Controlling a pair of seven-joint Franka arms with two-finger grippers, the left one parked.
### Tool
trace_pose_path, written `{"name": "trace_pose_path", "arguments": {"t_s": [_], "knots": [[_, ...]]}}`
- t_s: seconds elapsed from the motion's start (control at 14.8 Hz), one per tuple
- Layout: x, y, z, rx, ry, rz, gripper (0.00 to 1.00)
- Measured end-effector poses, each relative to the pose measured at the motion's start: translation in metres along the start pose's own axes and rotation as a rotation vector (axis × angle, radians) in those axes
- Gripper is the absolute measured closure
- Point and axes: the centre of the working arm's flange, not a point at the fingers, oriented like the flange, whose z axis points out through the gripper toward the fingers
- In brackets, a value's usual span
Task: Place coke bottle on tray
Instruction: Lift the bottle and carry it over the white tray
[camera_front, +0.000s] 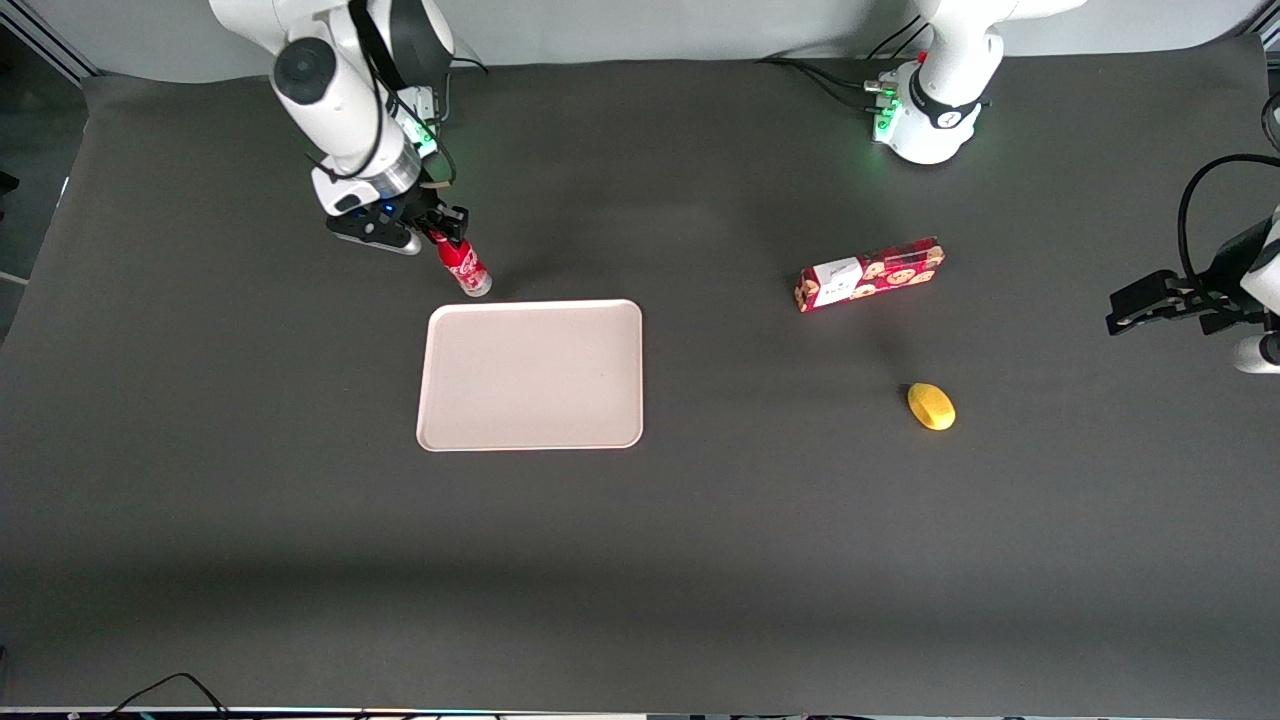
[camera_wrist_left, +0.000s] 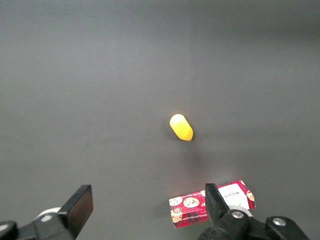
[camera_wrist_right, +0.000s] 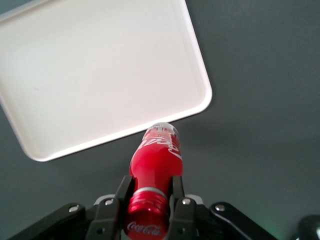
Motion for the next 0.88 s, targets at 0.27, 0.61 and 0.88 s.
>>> {"name": "trace_pose_path", "arguments": {"t_s": [0.27,0.61,0.88], "knots": [[0.032,0.006,-0.116,0.043,-0.001,0.025,0.64],[0.049,0.014,-0.167,0.02,0.002,0.023,0.64],[0.094,0.015,-0.13,-0.006,-0.013,0.023,0.64]]}}
